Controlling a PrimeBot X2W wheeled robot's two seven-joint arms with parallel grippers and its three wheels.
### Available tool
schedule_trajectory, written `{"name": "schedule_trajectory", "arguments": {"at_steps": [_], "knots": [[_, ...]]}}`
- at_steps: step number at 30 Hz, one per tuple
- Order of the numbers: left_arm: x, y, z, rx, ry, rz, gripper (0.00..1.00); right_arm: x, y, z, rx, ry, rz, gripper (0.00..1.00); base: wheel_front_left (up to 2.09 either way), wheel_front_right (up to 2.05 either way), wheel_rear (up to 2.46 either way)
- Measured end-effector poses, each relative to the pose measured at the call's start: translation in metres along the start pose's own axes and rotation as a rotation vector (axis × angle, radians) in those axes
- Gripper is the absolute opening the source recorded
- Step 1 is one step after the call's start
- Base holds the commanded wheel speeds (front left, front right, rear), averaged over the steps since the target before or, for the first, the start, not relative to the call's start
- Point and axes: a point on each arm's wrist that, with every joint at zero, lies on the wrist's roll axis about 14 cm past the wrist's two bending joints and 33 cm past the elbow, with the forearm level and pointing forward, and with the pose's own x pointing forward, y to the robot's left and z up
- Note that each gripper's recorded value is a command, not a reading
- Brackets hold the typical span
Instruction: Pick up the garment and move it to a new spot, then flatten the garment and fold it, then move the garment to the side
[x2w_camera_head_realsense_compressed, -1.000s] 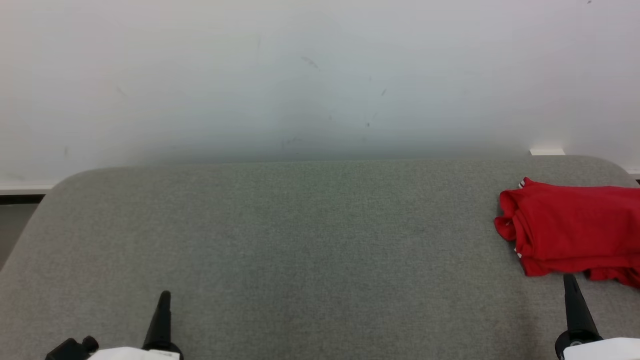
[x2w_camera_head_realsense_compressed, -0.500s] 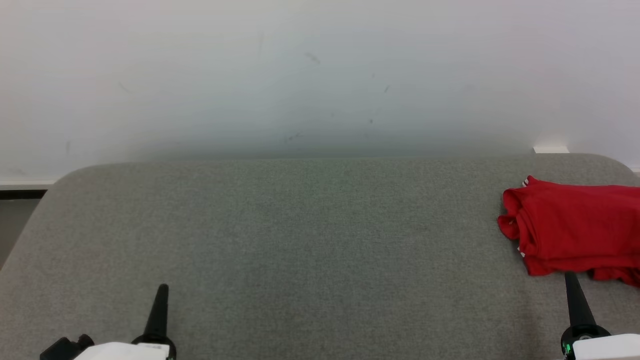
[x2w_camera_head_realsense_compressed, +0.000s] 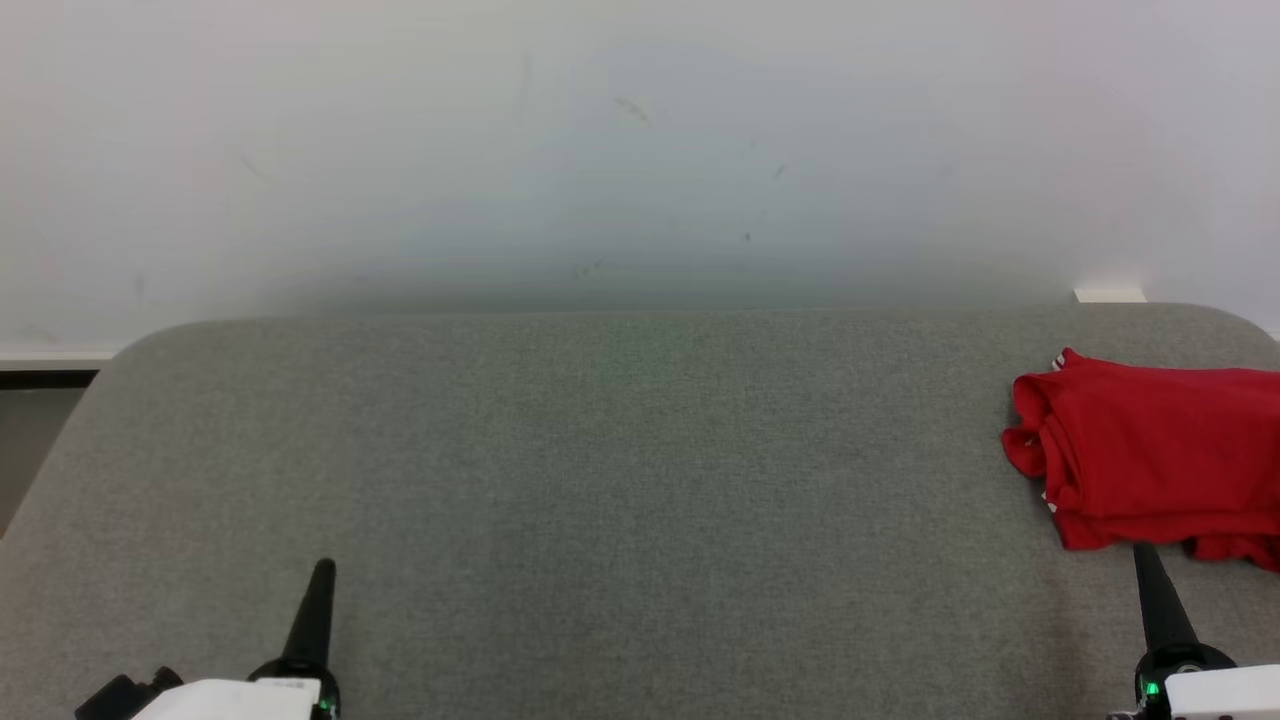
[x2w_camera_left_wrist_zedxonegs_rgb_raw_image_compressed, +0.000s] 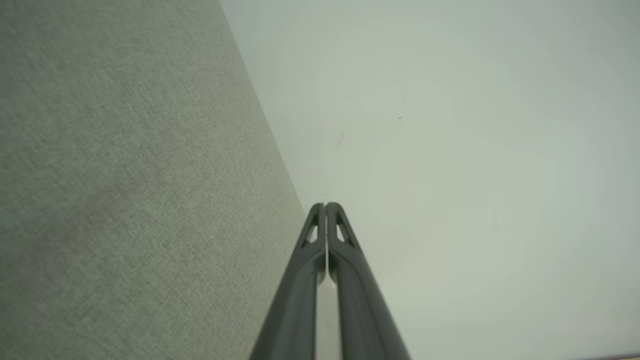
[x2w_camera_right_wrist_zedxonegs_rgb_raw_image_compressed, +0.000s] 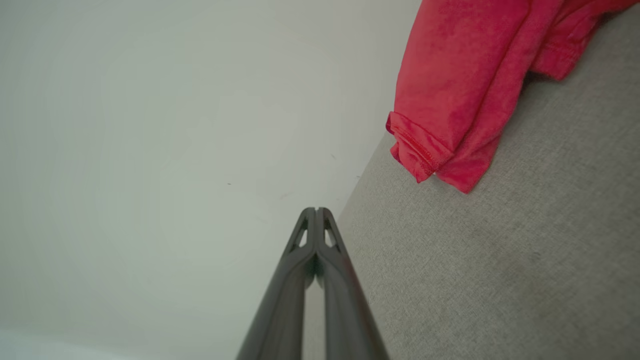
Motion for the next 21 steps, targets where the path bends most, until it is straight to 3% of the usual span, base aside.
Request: {"name": "schedule_trajectory", "arguments": {"at_steps": [21], "knots": [[0.0034,-0.0034,0.0054,-0.172,-0.001,-0.017,0.0,0.0071,0.0005,-0.001,0.153,0.011,0.004,0.0,0.0,0.0,0.0]]}}
